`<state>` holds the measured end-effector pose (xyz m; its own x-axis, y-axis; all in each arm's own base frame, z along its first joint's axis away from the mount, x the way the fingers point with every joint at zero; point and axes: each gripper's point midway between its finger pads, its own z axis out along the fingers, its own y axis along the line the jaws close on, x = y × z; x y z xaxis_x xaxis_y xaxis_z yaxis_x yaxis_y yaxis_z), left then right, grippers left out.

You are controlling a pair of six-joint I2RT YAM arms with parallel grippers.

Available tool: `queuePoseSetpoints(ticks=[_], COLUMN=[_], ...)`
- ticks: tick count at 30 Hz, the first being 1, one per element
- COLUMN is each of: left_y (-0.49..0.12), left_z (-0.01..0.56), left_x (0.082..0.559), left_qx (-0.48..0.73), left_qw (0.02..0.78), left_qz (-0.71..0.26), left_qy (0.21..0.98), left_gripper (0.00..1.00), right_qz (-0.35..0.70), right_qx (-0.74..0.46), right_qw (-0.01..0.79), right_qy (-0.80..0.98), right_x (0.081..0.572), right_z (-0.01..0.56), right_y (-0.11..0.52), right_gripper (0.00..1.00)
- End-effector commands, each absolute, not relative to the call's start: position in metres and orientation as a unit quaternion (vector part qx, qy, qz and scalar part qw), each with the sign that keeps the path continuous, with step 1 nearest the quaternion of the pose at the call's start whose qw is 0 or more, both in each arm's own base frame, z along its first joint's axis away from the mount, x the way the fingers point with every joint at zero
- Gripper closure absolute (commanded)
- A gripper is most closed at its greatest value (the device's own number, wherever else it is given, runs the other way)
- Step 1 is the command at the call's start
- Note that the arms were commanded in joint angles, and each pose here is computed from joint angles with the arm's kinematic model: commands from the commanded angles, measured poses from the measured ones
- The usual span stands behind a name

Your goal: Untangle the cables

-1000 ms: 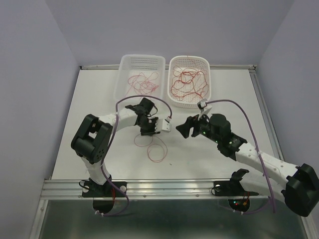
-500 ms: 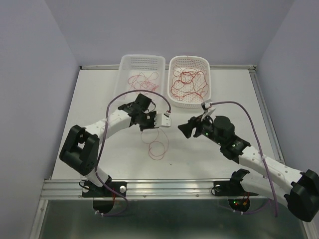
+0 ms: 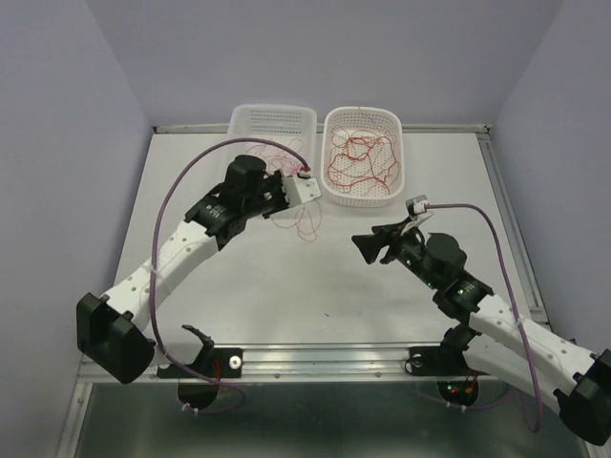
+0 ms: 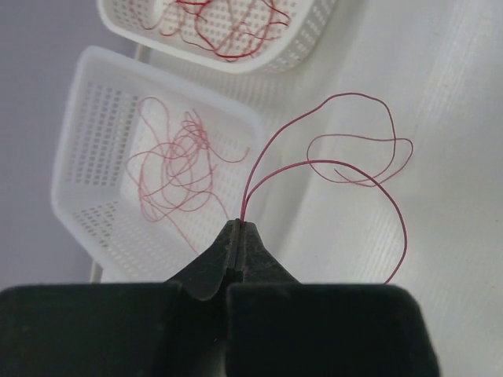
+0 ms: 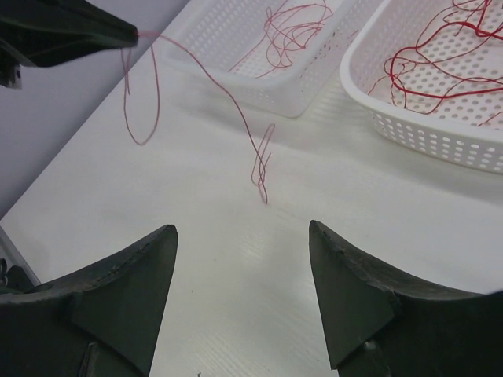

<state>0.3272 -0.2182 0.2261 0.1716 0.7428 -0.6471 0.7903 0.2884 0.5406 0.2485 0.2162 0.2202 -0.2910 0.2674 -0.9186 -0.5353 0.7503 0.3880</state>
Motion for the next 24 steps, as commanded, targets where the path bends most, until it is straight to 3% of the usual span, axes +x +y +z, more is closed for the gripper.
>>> queuePoseSetpoints(ticks=[1, 6, 12, 24], left_y=[-0.206, -0.183, -0.156, -0.134], left_z=[0.339, 0.422, 0.485, 0.523], left_x=[0.338, 0.33, 0.349, 0.419], left_qx=[0.492, 0.42, 0.338, 0.283], left_qw=[0.618, 0.698, 0.738, 0.746], left_qz=[0.013, 0.043, 0.106, 0.166], left_qy=[0.613, 0.578, 0.575, 0.58], left_gripper=[1.0, 1.0, 1.0, 1.0], right_qz=[0.344, 0.345, 0.346, 0.357], right_qx=[-0.079, -0.079, -0.079, -0.074], right_qw=[0.602, 0.6, 0.6, 0.607], right_qy=[0.716, 0.717, 0.717, 0.706], right_x=[0.251, 0.252, 0.253, 0.248], right_z=[0.225, 0.223, 0.225, 0.232], right_y=[0.215, 0.217, 0.219, 0.216], right_gripper=[0.27, 0.27, 0.27, 0.27])
